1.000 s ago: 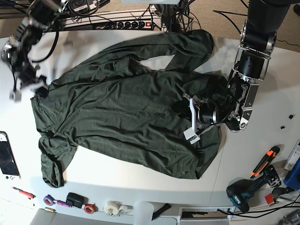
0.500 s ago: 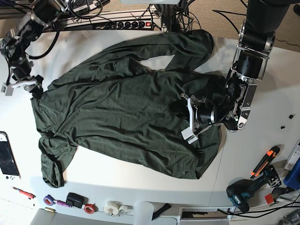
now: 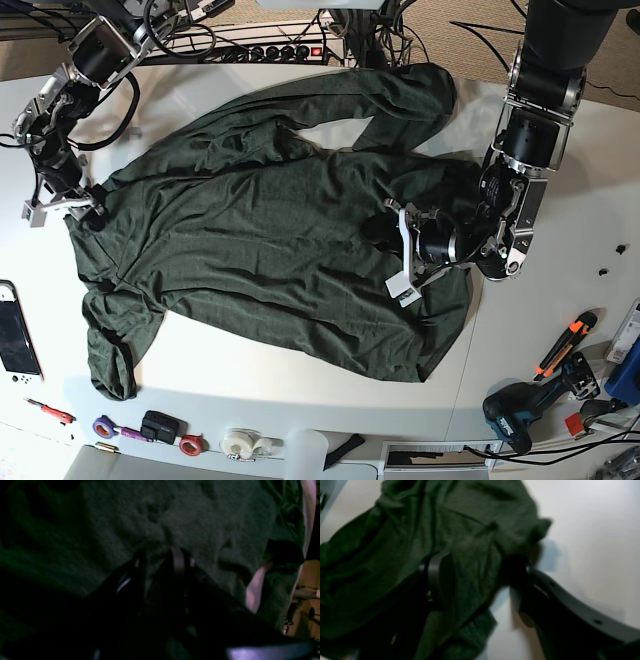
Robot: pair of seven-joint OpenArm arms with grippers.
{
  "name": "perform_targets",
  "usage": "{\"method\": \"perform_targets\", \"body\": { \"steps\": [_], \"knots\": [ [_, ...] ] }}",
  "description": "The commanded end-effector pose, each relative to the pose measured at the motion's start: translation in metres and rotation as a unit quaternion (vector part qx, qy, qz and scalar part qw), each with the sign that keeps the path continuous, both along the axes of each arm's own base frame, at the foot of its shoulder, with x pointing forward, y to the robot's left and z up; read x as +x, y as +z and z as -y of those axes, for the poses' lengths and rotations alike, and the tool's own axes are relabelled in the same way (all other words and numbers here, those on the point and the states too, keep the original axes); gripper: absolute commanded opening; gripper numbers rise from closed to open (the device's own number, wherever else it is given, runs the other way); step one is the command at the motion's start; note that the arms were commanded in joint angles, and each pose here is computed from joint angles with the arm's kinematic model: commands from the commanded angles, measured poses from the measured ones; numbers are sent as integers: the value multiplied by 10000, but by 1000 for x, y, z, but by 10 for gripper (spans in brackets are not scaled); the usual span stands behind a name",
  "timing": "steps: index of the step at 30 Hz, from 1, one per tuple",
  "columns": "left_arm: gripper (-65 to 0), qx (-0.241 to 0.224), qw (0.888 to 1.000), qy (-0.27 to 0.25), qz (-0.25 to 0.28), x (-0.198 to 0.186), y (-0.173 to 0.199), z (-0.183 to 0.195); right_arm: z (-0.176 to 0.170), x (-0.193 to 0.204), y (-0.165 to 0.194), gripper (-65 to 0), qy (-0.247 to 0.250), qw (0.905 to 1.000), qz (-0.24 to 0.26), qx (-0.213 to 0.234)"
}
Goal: Layout the t-shirt on the table in an organized manner, then fold the t-shirt properly
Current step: 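Grasp the shirt's shoulder with the right gripper and pull it outward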
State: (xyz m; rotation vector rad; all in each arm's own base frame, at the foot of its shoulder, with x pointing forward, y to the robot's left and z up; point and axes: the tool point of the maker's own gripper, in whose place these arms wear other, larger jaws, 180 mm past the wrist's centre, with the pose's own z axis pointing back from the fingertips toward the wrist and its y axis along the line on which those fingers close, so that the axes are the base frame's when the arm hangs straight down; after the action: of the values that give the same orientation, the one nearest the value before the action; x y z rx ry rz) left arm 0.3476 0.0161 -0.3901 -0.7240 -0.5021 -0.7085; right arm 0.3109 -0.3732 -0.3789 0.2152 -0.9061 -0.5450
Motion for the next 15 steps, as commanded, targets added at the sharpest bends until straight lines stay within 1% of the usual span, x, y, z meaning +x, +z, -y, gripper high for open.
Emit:
{"method": "perform_targets", "body": {
  "steps": [1,4,9,11,15],
  "knots": [
    [-479,-169,9995,26,249,14,18,3,6,2,6,-309,12,9999,-17,-112],
    [-479,-170,9995,29,251,14,18,3,8,7,13,-404,6,9999,122,-89],
    [-479,-175,9995,30,253,14,19,3,10,27,39,-556,28,9986,530,8],
    [-479,-173,9995,29,253,14,19,3,9,37,49,-577,55,9980,635,14],
    [-479,-180,9995,33,257,14,19,3,9,57,71,-577,72,9957,927,8]
  ]
}}
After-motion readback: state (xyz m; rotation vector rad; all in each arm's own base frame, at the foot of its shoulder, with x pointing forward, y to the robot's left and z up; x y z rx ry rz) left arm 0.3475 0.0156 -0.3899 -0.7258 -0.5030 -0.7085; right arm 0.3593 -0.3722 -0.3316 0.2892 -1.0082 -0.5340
